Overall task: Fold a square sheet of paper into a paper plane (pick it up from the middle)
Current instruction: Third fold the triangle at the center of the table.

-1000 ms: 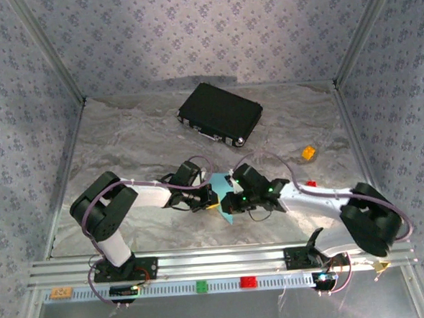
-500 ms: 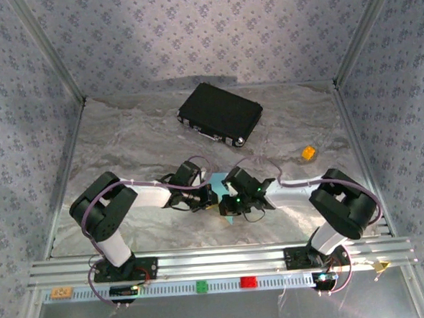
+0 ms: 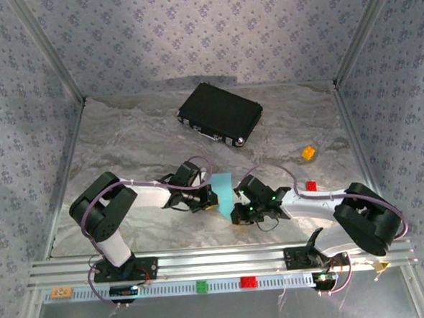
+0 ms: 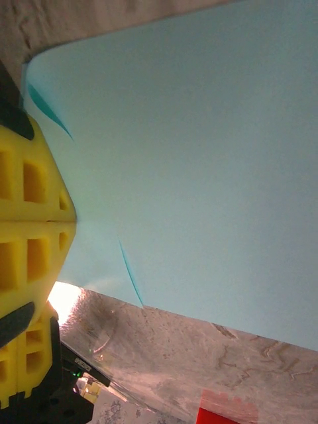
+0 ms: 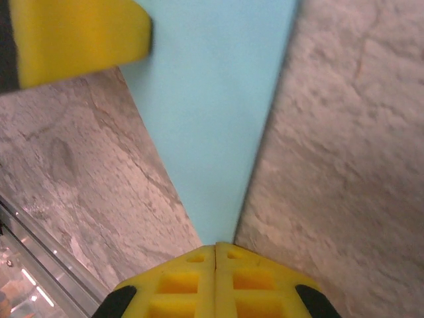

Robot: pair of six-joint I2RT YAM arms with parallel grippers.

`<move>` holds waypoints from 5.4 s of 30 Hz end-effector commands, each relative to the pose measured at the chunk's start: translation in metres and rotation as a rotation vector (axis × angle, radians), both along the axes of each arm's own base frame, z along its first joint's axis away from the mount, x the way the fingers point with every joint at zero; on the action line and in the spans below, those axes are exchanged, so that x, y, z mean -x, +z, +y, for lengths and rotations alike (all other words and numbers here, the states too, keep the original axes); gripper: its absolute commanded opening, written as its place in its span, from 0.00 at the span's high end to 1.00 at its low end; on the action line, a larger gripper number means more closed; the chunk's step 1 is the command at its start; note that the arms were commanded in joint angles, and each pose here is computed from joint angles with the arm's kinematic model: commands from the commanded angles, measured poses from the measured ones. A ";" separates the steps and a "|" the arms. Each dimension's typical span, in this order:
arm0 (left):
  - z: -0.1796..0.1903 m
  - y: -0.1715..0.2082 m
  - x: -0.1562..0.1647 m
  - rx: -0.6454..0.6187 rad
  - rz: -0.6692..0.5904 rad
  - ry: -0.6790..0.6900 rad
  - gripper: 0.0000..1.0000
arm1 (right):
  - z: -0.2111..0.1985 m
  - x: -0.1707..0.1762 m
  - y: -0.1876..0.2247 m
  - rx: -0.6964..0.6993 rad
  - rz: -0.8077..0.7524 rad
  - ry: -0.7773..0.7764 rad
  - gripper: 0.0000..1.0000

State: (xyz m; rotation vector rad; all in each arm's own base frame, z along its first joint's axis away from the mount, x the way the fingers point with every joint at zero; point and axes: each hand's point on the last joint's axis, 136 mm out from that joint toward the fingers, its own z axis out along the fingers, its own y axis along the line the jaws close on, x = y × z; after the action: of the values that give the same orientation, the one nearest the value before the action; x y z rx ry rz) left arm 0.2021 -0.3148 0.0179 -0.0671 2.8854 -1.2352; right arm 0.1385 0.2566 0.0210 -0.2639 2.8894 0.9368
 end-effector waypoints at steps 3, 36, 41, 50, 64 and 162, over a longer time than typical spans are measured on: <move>0.020 -0.015 0.001 -0.090 0.003 0.029 1.00 | 0.003 -0.004 0.023 -0.017 -0.026 0.020 0.95; 0.000 0.039 -0.003 0.008 -0.079 -0.010 0.98 | 0.004 -0.026 -0.023 0.088 0.083 -0.153 1.00; -0.007 0.024 0.008 -0.003 -0.031 -0.017 1.00 | 0.004 -0.026 -0.023 0.095 0.083 -0.158 1.00; 0.017 -0.016 0.010 -0.113 0.017 0.016 1.00 | -0.004 -0.022 -0.031 0.126 0.093 -0.160 1.00; 0.042 -0.003 -0.018 -0.083 -0.044 0.080 1.00 | -0.012 -0.017 -0.037 0.171 0.088 -0.147 1.00; 0.052 -0.028 -0.018 -0.145 0.013 0.071 1.00 | -0.002 0.005 -0.014 -0.001 0.044 0.005 0.89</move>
State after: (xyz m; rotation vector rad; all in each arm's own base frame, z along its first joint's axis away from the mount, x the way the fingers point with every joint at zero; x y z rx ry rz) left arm 0.2332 -0.2827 0.0167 -0.1253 2.8470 -1.1506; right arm 0.1458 0.2719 0.0185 -0.2681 2.8657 1.0278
